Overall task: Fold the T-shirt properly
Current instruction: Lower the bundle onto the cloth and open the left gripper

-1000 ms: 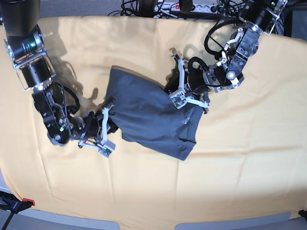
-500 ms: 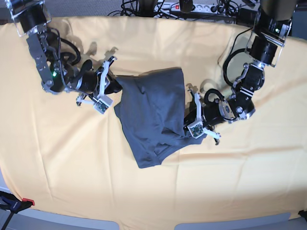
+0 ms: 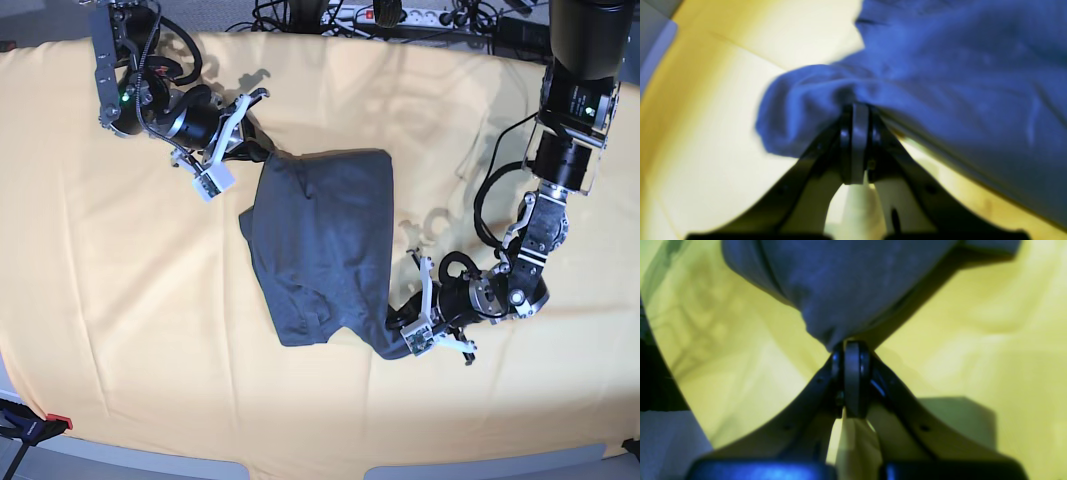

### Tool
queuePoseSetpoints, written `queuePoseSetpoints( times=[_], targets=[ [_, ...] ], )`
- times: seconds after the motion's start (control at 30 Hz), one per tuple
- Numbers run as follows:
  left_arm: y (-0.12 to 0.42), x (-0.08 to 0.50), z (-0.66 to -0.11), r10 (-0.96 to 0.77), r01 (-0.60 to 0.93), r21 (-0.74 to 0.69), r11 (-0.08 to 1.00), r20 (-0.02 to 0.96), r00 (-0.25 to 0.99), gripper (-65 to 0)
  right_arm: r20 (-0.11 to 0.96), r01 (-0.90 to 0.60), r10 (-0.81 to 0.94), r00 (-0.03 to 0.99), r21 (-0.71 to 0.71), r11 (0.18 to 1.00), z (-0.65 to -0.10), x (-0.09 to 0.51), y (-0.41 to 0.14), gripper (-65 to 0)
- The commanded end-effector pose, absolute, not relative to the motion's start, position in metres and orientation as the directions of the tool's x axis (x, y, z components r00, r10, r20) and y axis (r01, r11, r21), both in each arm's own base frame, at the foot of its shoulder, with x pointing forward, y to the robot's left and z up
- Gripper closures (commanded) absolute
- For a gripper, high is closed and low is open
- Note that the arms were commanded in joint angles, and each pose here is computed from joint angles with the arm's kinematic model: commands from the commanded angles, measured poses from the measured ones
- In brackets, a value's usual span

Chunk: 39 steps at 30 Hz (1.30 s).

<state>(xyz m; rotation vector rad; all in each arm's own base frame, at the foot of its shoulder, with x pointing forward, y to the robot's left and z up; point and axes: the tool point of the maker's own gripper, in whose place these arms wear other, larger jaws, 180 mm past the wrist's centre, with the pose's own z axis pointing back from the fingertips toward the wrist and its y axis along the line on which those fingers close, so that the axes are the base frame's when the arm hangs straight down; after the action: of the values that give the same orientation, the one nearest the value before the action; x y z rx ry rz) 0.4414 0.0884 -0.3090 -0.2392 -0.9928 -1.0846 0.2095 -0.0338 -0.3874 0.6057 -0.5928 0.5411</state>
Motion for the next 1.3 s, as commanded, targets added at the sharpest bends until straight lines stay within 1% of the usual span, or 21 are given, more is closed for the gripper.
queuePoseSetpoints(
  times=[0.0, 0.1, 0.17, 0.27, 0.33, 0.37, 0.4, 0.47, 0.57, 0.63, 0.73, 0.77, 0.83, 0.97, 1.03, 1.27],
  targets=[
    [0.093, 0.457, -0.280, -0.619, 0.798, 0.335, 0.501, 0.783, 0.060, 0.0, 0.648, -0.633, 0.312, 0.695, 0.344, 0.694, -0.385, 0.209, -0.034, 0.0],
    [0.109, 0.461, -0.281, -0.659, 0.788, 0.348, 0.508, 0.746, 0.095, 0.0, 0.685, -0.657, 0.319, 0.655, 0.307, 0.689, -0.370, 0.216, -0.032, 0.0],
    [0.121, 0.458, -0.287, -0.673, 0.786, 0.329, 0.523, 0.725, 0.144, 0.0, 0.691, -0.666, 0.358, 0.628, 0.241, 0.706, -0.367, 0.220, -0.039, 0.0],
    [0.143, 0.456, -0.297, -0.705, 0.769, 0.322, 0.552, 0.673, 0.224, 0.0, 0.677, -0.641, 0.410, 0.612, 0.121, 0.757, -0.364, 0.231, -0.061, 0.0],
    [0.163, 0.460, -0.300, -0.717, 0.728, 0.342, 0.594, 0.637, 0.285, 0.0, 0.679, -0.605, 0.413, 0.608, 0.059, 0.794, -0.357, 0.240, -0.077, 0.0],
    [0.170, 0.463, -0.298, -0.709, 0.703, 0.351, 0.619, 0.635, 0.307, 0.0, 0.683, -0.592, 0.409, 0.605, 0.041, 0.805, -0.353, 0.243, -0.084, 0.0],
    [0.175, 0.465, -0.296, -0.691, 0.683, 0.346, 0.643, 0.646, 0.324, 0.0, 0.690, -0.582, 0.406, 0.600, 0.028, 0.813, -0.349, 0.246, -0.090, 0.0],
    [0.173, 0.463, -0.290, -0.625, 0.672, 0.281, 0.685, 0.700, 0.344, 0.0, 0.726, -0.577, 0.371, 0.580, 0.044, 0.816, -0.338, 0.251, -0.092, 0.0],
    [0.153, 0.453, -0.277, -0.488, 0.708, 0.107, 0.698, 0.794, 0.362, 0.0, 0.799, -0.616, 0.314, 0.513, 0.088, 0.783, -0.320, 0.256, -0.082, 0.0],
    [0.133, 0.438, -0.270, -0.437, 0.772, -0.002, 0.635, 0.824, 0.361, 0.0, 0.845, -0.662, 0.296, 0.445, 0.088, 0.744, -0.307, 0.257, -0.072, 0.0],
    [0.107, 0.422, -0.256, -0.290, 0.789, -0.203, 0.580, 0.854, 0.433, 0.0, 0.902, -0.730, 0.256, 0.348, 0.090, 0.678, -0.289, 0.255, -0.054, 0.0],
    [0.099, 0.416, -0.255, -0.254, 0.789, -0.268, 0.552, 0.848, 0.466, 0.0, 0.910, -0.741, 0.244, 0.335, 0.095, 0.665, -0.285, 0.254, -0.050, 0.0],
    [0.080, 0.400, -0.255, -0.235, 0.794, -0.373, 0.480, 0.817, 0.526, 0.0, 0.917, -0.751, 0.225, 0.330, 0.110, 0.651, -0.282, 0.254, -0.045, 0.0],
    [0.040, 0.365, -0.256, -0.217, 0.787, -0.536, 0.306, 0.766, 0.606, 0.0, 0.909, -0.778, 0.235, 0.344, 0.136, 0.614, -0.290, 0.250, -0.030, 0.0],
    [0.024, 0.346, -0.263, -0.244, 0.777, -0.582, 0.241, 0.739, 0.629, 0.0, 0.899, -0.790, 0.263, 0.350, 0.133, 0.599, -0.299, 0.248, -0.023, 0.0],
    [-0.014, 0.287, -0.289, -0.347, 0.765, -0.633, 0.115, 0.696, 0.629, 0.0, 0.885, -0.800, 0.321, 0.337, 0.090, 0.593, -0.307, 0.249, -0.022, 0.0]
  ],
)
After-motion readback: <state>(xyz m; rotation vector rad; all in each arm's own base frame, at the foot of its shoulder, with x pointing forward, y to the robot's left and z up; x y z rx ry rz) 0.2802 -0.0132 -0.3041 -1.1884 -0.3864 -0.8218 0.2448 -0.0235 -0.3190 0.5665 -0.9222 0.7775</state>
